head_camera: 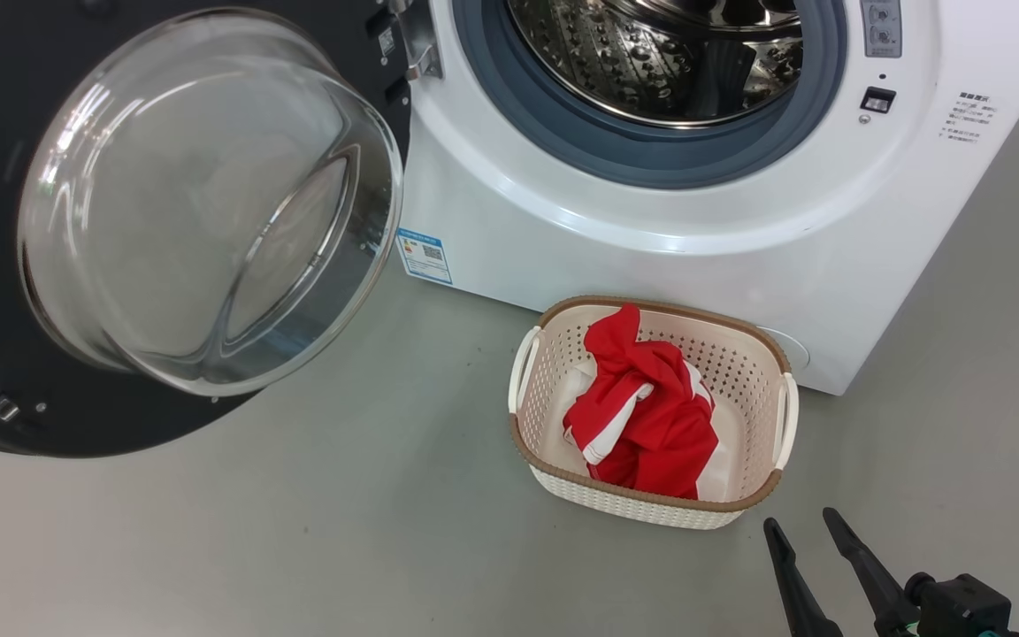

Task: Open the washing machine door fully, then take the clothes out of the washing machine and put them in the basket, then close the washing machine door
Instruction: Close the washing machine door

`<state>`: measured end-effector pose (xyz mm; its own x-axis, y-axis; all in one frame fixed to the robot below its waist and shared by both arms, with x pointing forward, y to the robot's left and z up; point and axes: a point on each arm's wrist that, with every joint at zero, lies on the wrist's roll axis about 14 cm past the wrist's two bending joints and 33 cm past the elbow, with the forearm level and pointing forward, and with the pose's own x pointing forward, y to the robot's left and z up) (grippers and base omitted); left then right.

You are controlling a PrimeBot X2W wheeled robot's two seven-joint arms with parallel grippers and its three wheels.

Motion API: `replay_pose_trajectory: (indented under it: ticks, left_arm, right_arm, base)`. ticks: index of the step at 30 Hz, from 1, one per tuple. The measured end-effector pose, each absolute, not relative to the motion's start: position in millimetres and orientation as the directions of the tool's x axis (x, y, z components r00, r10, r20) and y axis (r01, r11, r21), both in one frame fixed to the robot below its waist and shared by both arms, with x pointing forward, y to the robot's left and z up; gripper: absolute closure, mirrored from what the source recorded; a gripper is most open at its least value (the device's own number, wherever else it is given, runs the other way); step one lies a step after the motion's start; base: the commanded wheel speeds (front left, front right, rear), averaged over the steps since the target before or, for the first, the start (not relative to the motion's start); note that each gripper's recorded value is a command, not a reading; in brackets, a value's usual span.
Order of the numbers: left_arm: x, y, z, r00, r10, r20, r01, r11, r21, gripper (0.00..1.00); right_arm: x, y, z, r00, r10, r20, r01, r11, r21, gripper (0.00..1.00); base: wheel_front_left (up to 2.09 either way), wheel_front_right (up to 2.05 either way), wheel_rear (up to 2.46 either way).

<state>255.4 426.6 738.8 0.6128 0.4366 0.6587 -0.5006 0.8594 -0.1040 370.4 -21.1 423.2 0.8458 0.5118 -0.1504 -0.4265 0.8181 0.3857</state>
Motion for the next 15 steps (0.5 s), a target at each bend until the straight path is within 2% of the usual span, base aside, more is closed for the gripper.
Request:
replay_pose_trajectory:
  ticks: [3, 8, 12, 15]
  left_arm:
    - [255, 444, 755, 0.576, 0.454, 0.68, -0.498, 0.854, -0.15, 1.0]
    - [250, 487, 755, 0.532, 0.558, 0.637, -0.479, 0.819, -0.317, 1.0]
    - [245, 526, 733, 0.535, 0.667, 0.519, -0.503, 0.745, -0.438, 1.0]
    - [251, 546, 703, 0.585, 0.724, 0.366, -0.52, 0.681, -0.516, 1.0]
  right_arm:
    - [371, -25, 423, 0.851, 0.502, -0.152, -0.417, 0.824, 0.384, 0.0]
    - [373, -29, 427, 0.859, 0.491, -0.141, -0.413, 0.83, 0.375, 0.0]
    - [375, -30, 430, 0.864, 0.485, -0.132, -0.411, 0.833, 0.371, 0.0]
    - [375, -31, 431, 0.865, 0.485, -0.129, -0.413, 0.833, 0.367, 0.0]
  base:
    - [0.0, 0.0, 0.0]
    - [0.0, 0.0, 0.0]
    - [0.0, 0.0, 0.0]
    - [0.0, 0.0, 0.0]
